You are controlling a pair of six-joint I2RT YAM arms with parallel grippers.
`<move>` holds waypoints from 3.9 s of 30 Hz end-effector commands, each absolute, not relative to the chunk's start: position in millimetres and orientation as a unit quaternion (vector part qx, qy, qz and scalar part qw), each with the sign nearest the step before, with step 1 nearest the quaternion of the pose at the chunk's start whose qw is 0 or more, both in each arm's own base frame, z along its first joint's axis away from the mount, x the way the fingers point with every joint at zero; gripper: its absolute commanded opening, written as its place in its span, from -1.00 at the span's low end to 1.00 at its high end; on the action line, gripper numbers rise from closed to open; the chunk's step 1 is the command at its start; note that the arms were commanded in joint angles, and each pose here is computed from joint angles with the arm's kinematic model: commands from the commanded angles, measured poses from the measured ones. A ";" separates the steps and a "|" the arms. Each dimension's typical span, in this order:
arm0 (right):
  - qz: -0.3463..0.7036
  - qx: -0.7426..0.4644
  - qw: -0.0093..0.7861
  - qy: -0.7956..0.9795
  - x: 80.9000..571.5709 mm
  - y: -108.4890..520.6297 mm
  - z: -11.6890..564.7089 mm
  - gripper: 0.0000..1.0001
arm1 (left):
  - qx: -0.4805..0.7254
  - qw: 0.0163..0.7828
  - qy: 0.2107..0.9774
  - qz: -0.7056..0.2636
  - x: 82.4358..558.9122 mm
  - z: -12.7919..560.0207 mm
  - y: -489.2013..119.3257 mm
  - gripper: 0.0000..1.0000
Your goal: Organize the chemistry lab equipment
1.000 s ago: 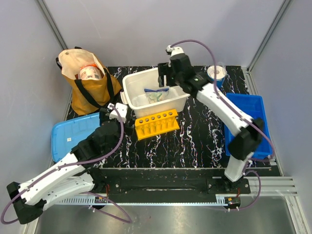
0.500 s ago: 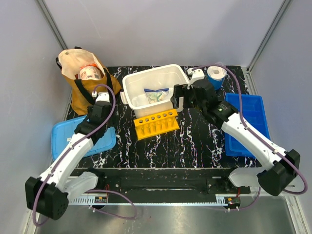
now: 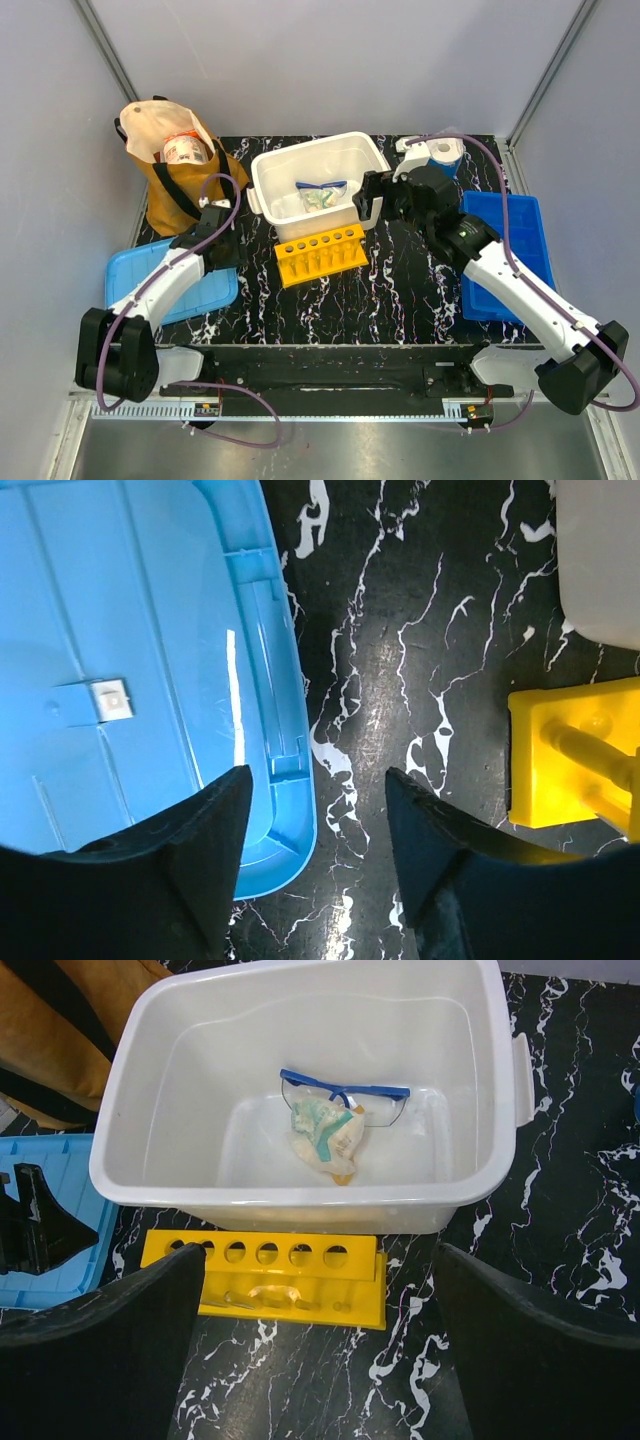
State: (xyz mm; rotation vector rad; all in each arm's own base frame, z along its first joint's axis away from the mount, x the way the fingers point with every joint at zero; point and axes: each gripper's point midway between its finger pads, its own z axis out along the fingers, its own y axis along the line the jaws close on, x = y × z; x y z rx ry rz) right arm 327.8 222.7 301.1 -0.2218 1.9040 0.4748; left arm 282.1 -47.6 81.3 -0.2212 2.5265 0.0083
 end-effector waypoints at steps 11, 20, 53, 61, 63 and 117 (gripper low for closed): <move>0.208 -0.080 0.586 0.779 324.9 216.4 316.6 0.99 | -0.101 0.266 0.959 -0.008 287.5 58.6 -55.7 0.01; 0.214 -0.082 0.589 0.775 322.4 216.4 318.2 0.99 | -0.093 0.231 0.969 -0.006 293.9 39.5 -57.4 -0.15; 0.259 -0.088 0.572 0.773 314.3 231.0 315.2 0.99 | -0.121 0.262 0.956 -0.053 275.3 80.9 -65.7 -1.00; 0.339 -0.115 0.544 0.759 303.4 262.3 319.9 0.95 | -0.125 0.327 0.930 -0.110 267.9 141.6 -75.4 -1.00; 0.354 -0.115 0.538 0.756 301.9 268.2 319.6 0.94 | -0.123 0.349 0.922 -0.114 264.2 159.2 -73.6 -1.00; 0.395 -0.235 0.790 0.406 182.7 445.9 371.8 0.92 | -0.107 0.573 0.587 -0.563 186.0 512.3 -141.1 -1.00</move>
